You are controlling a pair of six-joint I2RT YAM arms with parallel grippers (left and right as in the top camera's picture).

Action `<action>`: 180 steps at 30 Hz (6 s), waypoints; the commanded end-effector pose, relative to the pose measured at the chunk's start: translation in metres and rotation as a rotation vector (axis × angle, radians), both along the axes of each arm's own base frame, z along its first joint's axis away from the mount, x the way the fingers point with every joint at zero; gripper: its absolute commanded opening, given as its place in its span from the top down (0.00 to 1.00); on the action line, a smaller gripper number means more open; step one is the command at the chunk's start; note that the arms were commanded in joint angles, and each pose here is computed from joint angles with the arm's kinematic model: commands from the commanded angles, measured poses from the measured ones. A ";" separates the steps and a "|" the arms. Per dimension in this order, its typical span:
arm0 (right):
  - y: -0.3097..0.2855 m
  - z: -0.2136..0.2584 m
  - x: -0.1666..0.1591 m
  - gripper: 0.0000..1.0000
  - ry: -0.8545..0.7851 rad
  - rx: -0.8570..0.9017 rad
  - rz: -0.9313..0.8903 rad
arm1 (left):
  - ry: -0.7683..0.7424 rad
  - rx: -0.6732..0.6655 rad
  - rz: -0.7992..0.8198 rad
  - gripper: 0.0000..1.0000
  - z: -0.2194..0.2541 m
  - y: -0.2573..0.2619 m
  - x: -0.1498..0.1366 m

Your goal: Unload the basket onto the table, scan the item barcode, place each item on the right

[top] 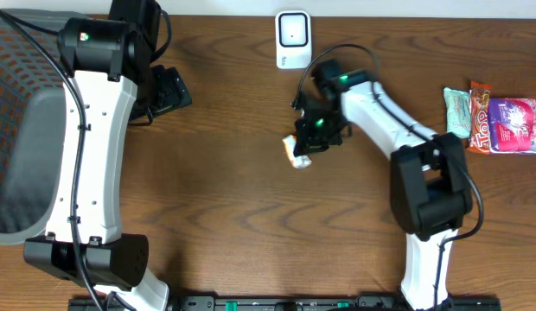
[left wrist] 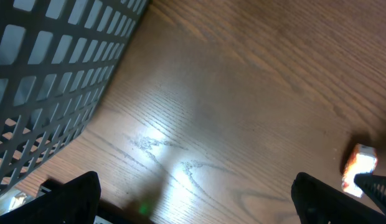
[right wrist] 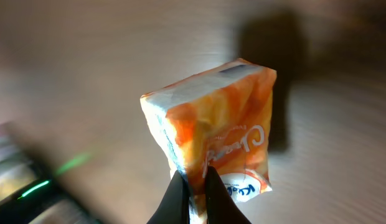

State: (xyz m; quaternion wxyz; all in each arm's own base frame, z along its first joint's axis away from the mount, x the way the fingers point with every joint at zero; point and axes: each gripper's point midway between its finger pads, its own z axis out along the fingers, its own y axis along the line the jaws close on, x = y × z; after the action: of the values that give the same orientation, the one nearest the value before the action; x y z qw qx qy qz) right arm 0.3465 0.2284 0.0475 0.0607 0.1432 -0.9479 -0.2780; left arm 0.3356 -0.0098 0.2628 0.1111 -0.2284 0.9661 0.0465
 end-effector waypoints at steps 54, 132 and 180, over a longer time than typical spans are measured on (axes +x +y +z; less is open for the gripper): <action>-0.003 0.017 -0.020 0.99 0.149 0.598 -0.164 | 0.046 0.011 0.002 0.02 0.000 0.002 -0.012; -0.394 0.106 0.132 0.99 -0.403 -1.197 -0.873 | 0.046 0.011 0.002 0.02 0.000 0.002 -0.012; -0.211 0.262 -0.156 0.01 -0.630 -0.620 -0.719 | 0.046 0.011 0.002 0.02 0.000 0.002 -0.012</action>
State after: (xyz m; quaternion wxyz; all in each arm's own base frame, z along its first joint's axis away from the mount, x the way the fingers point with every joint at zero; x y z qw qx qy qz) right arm 0.2094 0.0266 0.3089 -0.2721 -0.1277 -0.9511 0.0705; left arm 0.3357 -0.0098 0.2628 0.1113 -0.2284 0.9661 0.0464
